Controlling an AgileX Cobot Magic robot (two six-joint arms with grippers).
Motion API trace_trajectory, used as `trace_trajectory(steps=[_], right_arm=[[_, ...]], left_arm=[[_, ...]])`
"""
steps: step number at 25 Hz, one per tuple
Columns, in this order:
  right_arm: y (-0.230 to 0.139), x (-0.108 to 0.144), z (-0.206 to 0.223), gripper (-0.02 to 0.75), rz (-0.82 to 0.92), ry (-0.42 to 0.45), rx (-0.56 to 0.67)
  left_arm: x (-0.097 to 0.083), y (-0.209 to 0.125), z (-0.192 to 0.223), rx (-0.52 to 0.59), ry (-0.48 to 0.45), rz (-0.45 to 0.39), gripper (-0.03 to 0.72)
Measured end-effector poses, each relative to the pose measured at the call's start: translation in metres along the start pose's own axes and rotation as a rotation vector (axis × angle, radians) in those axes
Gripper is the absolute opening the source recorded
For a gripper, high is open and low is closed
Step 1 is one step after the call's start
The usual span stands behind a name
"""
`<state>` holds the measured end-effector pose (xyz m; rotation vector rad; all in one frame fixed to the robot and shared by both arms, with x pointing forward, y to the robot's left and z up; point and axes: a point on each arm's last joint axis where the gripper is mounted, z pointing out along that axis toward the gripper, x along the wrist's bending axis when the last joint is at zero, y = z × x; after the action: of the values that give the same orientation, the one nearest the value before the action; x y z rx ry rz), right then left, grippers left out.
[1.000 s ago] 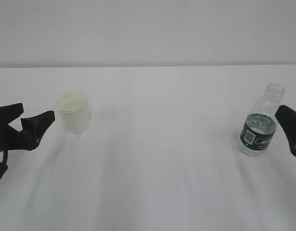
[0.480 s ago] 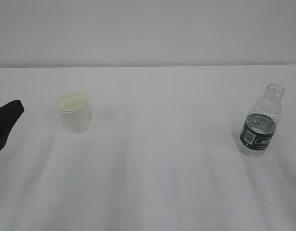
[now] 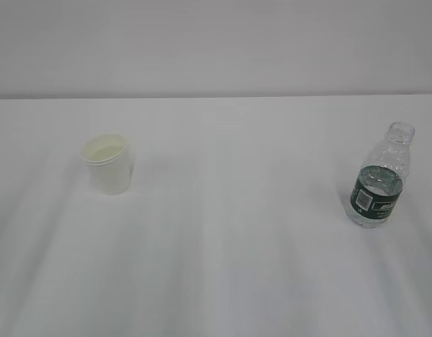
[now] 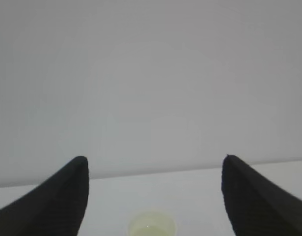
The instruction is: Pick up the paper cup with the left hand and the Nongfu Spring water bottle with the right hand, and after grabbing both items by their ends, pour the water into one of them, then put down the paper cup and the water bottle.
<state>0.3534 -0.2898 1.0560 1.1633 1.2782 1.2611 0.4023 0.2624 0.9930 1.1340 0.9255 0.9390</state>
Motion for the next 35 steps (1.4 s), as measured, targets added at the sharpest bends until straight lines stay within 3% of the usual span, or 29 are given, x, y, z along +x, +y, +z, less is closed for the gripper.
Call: trace_trajectory(steps=[6,21,35], right_arm=[[0.023,-0.004,-0.019,0.588,-0.001,-0.051,0.023],[0.067,-0.01,-0.051,0.588,0.047,-0.121,0.086],[0.092,-0.013,-0.074,0.547,-0.024,-0.151,0.143]], left_arm=[[0.001,0.016,-0.008,-0.078,0.039,-0.008,0.596],[-0.003,0.041,-0.031,-0.037,0.083,-0.045,0.587],[-0.013,0.129,-0.019,-0.034,0.108,0.028,0.587]])
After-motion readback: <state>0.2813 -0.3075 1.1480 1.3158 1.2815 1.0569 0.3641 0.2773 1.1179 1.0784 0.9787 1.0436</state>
